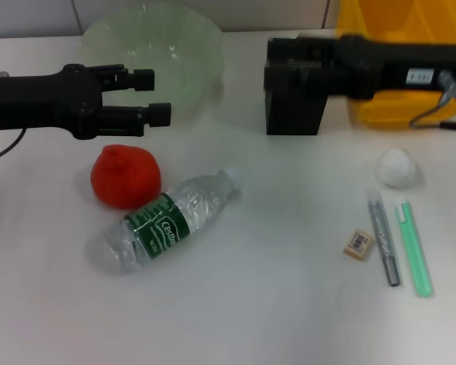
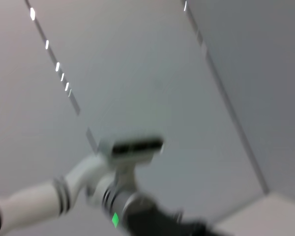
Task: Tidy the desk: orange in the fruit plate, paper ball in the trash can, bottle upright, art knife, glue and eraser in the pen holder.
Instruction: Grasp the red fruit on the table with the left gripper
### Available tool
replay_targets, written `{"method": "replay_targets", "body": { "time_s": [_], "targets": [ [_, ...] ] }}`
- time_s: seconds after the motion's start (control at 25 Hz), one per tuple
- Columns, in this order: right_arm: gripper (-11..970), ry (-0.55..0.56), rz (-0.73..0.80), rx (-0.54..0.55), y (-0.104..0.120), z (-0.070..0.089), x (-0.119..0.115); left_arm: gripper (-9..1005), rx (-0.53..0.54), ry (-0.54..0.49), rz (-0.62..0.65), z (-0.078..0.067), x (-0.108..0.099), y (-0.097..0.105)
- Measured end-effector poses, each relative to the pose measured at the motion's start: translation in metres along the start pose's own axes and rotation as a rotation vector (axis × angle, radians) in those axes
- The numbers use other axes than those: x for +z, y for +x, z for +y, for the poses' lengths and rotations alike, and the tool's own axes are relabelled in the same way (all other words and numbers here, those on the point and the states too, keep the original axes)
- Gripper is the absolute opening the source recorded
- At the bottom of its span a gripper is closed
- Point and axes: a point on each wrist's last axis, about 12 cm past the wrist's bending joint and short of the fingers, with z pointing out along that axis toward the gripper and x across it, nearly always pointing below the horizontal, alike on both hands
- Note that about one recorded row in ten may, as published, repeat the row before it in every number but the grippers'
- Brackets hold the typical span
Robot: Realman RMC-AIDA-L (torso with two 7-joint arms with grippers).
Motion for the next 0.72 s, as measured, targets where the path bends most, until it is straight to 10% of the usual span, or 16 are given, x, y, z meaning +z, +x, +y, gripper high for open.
{"method": "replay_targets", "body": {
  "time_s": [0.32, 0.72],
  "targets": [
    [839, 0.171, -0.359, -0.044, 0.011, -0.009, -0.032, 832, -0.014, -0.121, 0.135, 0.010, -0.013, 0.010],
    [839, 0.205, -0.391, -0.018, 0.026, -0.011, -0.032, 831, -0.026, -0.433, 0.154, 0.022, -0.049, 0.058]
  ]
}}
